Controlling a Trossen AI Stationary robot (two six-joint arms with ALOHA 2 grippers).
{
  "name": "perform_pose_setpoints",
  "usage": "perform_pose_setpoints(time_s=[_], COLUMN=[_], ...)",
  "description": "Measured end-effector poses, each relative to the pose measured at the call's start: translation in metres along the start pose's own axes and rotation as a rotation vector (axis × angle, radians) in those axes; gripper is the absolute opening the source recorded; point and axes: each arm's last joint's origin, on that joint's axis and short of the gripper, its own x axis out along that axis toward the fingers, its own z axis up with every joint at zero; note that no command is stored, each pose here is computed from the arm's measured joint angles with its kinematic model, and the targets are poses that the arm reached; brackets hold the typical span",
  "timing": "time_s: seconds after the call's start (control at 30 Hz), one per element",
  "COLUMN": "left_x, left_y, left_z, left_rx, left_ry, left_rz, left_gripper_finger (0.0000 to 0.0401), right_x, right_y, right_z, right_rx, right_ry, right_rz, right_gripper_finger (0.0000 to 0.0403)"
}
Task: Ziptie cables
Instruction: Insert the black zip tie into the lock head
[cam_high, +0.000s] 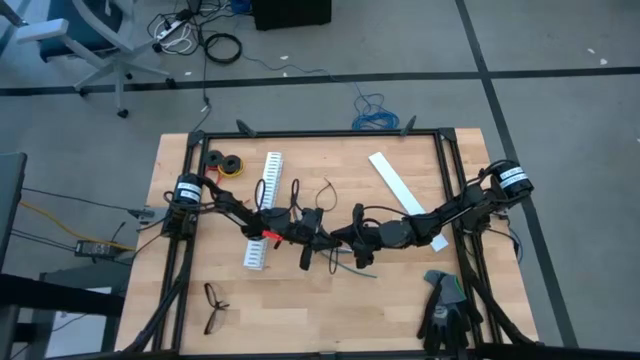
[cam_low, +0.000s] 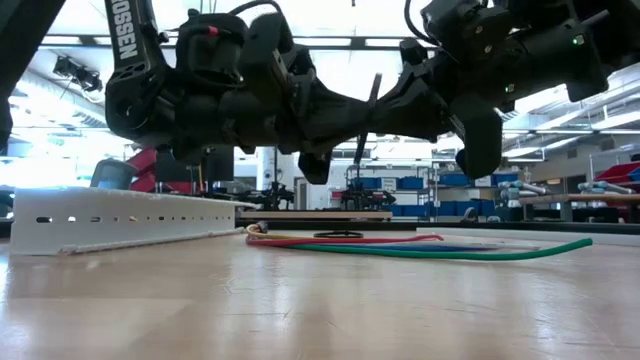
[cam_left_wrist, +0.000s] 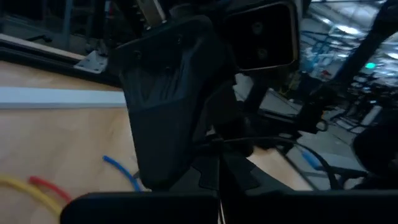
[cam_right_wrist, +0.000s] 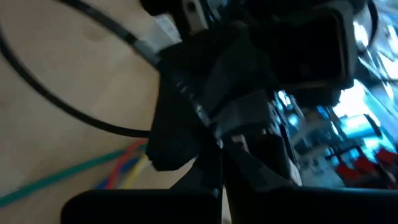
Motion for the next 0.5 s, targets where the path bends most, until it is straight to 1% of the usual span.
perform_pose_setpoints(time_s=[0.07,0.2,0.33,0.43,0.5], left_x=[-0.001,-0.001,-0.004,-0.009,-0.012], left_y=[0.001,0.000,0.001,0.002,0.003], left_z=[-0.001,-0.001,-0.004,-0.009,-0.011], left_rx=[0.012,0.013,0.023,0.015,0.005], left_ry=[-0.003,0.002,0.014,0.026,0.025], left_rz=[0.020,0.017,0.023,0.052,0.096], left_gripper_finger=[0.0001,0.0001,0.0001,0.0001,0.0001], right_x=[0.001,0.003,0.004,0.005,0.005], right_y=[-0.002,-0.007,-0.010,-0.012,-0.012], right_z=[-0.002,-0.008,-0.013,-0.014,-0.015], right_rx=[0.006,0.025,0.050,0.098,0.131], right_ry=[0.039,0.105,0.133,0.139,0.151], right_rz=[-0.037,-0.090,-0.114,-0.125,-0.139], right_gripper_finger=[0.0000,0.0000,0.0000,0.0000,0.0000])
